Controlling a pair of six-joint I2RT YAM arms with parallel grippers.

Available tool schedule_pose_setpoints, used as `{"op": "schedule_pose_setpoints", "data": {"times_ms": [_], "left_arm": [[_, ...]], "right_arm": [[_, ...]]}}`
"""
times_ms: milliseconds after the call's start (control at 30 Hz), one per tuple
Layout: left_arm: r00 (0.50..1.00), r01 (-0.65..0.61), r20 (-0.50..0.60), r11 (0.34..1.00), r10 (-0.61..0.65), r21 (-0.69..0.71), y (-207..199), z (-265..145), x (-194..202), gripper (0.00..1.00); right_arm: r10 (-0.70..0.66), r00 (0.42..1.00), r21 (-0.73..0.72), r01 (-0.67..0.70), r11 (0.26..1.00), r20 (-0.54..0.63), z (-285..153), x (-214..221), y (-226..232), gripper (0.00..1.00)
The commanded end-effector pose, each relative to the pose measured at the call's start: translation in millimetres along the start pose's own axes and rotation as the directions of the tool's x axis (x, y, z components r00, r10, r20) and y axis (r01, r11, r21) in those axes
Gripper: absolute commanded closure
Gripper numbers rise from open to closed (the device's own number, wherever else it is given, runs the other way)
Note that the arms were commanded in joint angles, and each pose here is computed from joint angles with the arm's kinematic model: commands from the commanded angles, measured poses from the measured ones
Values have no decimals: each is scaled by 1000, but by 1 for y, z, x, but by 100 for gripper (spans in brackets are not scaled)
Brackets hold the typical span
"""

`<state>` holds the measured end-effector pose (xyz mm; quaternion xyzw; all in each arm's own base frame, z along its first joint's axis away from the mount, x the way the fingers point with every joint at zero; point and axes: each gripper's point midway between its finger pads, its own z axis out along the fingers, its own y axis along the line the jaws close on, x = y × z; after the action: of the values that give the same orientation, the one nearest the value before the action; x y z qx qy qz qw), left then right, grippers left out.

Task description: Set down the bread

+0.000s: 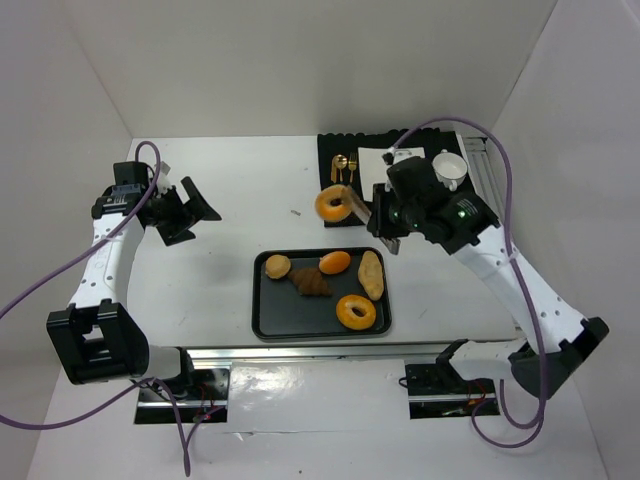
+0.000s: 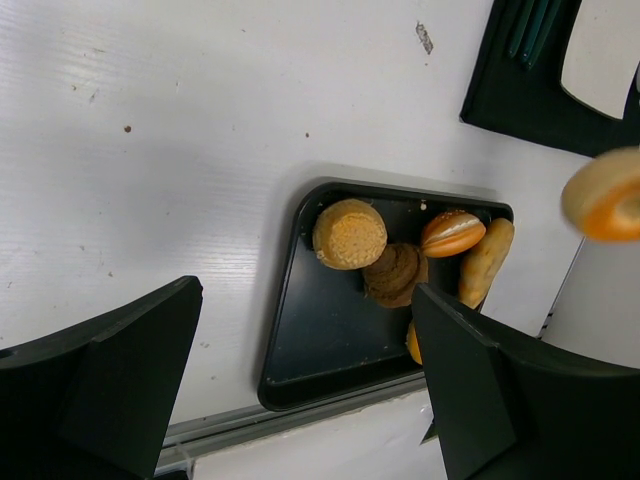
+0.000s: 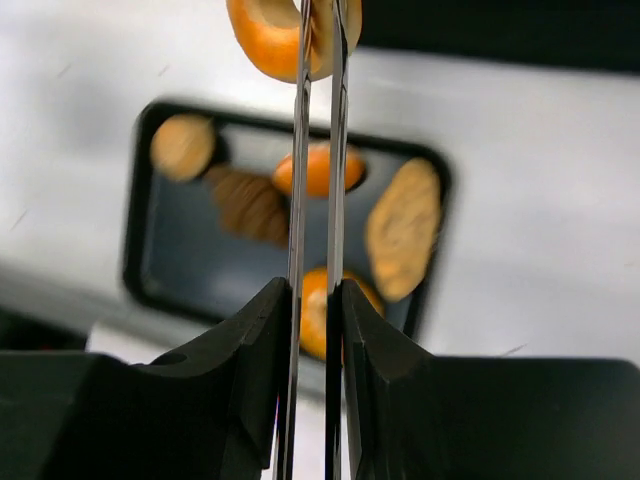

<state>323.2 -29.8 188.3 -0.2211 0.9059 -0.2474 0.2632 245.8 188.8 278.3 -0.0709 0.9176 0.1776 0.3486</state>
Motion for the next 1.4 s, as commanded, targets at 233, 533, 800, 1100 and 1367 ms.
{"op": "schedule_pose_setpoints", "data": {"times_ms": [233,533,800,1100,1367], "left_arm": [[999,-35,34,998,34,51,-13,-10,-7,0],[999,-25,31,998,23,50,-12,-7,-8,0],[999,-24,35,999,23,42,-11,-6,-9,0],[999,-33,35,999,32,42,-11,-6,-9,0],[999,-34,35,999,32,42,-11,-9,-7,0]], "right_arm": [[161,910,171,-241,955,382,69,-137,-130,85],[316,876,66,-362,930,365,122,-138,-199,85],[387,866,50,-422,905,316,152,-119,-214,85],[413,868,81,-450,889,276,171,-101,-224,54],[328,859,138,-408,903,392,113,-130,-216,46]]}}
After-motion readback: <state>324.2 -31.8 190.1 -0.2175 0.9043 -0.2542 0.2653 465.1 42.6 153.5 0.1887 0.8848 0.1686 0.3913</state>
